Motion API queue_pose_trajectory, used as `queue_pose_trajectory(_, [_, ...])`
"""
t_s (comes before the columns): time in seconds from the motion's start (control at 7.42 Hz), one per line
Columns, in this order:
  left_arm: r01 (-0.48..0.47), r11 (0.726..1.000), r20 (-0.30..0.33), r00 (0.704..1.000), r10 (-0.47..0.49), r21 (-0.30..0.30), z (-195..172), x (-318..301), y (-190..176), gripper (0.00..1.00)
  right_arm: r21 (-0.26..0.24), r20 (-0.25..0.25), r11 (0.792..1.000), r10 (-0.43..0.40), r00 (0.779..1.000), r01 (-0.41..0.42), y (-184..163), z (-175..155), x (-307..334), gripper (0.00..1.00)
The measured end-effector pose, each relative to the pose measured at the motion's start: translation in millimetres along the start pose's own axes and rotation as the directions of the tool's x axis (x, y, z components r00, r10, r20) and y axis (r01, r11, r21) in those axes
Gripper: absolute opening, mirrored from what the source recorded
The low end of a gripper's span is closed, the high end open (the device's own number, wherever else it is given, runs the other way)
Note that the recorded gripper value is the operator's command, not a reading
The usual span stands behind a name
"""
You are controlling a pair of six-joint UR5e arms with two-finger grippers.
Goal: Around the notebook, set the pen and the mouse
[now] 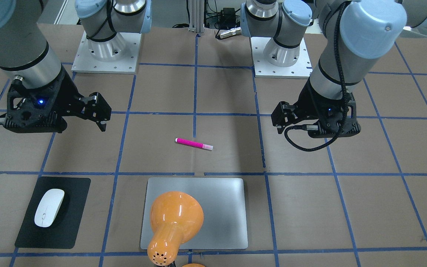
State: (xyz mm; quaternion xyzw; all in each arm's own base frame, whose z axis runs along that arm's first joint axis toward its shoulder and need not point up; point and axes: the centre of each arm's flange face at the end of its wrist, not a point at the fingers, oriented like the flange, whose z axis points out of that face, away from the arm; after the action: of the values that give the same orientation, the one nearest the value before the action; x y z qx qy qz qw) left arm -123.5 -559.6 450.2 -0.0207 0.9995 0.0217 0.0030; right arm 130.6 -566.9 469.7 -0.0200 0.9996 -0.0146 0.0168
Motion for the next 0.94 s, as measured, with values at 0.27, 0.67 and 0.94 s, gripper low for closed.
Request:
queue_pose_trajectory(0.27, [-0.002,1.0,-0.028,1.0,0.002,-0.019,-13,-32,8,1.0,0.02,-0.025,1.0,0.0,1.0,0.001,1,0,2,1.0])
queue_pose_trajectory(0.67, [0.017,1.0,-0.026,1.0,-0.018,-0.023,-24,-44,17,1.0,0.028,-0.04,1.0,-0.002,0.999,0.003,2,-7,3,1.0])
queue_pose_trajectory(0.94, [0.024,0.999,-0.025,0.999,-0.025,-0.033,-24,-43,19,1.0,0.027,-0.036,1.0,-0.001,0.999,0.002,2,-10,2,1.0])
